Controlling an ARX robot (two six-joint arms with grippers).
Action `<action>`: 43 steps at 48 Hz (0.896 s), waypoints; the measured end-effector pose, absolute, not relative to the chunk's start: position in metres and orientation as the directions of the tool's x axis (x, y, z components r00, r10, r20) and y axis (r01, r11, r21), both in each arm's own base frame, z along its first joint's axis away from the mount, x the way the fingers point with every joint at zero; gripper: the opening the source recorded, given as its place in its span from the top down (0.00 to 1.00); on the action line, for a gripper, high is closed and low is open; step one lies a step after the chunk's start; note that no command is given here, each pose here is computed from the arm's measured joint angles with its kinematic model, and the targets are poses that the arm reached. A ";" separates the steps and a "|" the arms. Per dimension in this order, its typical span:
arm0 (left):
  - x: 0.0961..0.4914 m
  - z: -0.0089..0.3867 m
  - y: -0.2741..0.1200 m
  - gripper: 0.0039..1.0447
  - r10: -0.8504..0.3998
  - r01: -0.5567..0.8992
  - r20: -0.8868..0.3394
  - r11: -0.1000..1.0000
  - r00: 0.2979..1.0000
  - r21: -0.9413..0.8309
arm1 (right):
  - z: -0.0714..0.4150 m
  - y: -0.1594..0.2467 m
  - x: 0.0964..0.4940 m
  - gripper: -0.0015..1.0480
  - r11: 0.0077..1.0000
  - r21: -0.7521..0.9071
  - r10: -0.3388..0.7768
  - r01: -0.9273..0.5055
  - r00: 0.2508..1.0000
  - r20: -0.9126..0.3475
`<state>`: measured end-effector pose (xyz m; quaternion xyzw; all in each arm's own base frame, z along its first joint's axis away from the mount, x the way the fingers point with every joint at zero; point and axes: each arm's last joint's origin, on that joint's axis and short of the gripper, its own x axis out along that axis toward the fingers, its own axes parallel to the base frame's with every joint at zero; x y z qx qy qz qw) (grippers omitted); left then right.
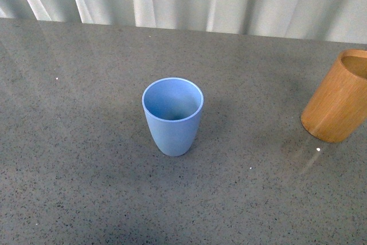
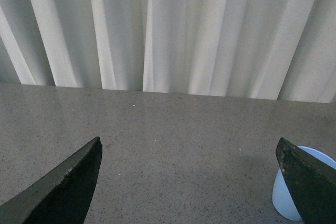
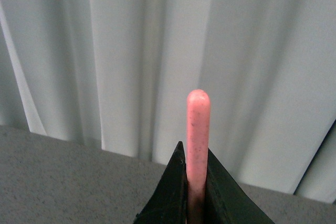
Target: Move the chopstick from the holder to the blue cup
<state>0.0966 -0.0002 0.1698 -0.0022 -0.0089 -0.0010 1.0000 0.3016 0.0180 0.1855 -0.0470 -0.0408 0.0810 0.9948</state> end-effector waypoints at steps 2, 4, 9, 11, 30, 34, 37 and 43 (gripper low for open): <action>0.097 0.170 0.000 0.06 -0.002 0.002 0.018 1.000 1.000 -0.004 | 0.198 0.022 0.297 0.98 0.980 -0.100 0.180 -0.169 0.979 0.102; 0.097 0.170 0.000 0.06 -0.002 0.002 0.018 1.000 1.000 -0.004 | 0.211 0.027 0.291 0.98 0.978 -0.098 0.195 -0.183 0.973 0.126; 0.097 0.170 0.000 0.06 -0.002 0.002 0.018 1.000 1.000 -0.004 | 0.244 0.046 0.275 0.98 0.969 -0.081 0.247 -0.235 0.948 0.199; 0.097 0.170 0.000 0.06 -0.002 0.002 0.018 1.000 1.000 -0.004 | 0.252 0.055 0.270 0.98 0.964 -0.061 0.266 -0.258 0.941 0.209; 0.097 0.170 0.000 0.06 -0.002 0.002 0.018 1.000 1.000 -0.004 | 0.232 0.169 0.260 0.98 0.864 -0.007 0.499 -0.503 0.857 0.126; 0.097 0.170 0.000 0.06 -0.002 0.002 0.018 1.000 1.000 -0.004 | 0.229 0.180 0.261 0.98 0.851 -0.005 0.521 -0.525 0.845 0.121; 0.097 0.170 0.000 0.06 -0.002 0.002 0.018 1.000 1.000 -0.004 | 0.225 0.190 0.263 0.98 0.845 -0.004 0.531 -0.535 0.839 0.121; 0.097 0.170 0.000 0.06 -0.002 0.002 0.018 1.000 1.000 -0.004 | 0.212 0.203 0.275 0.98 0.839 -0.002 0.542 -0.545 0.834 0.099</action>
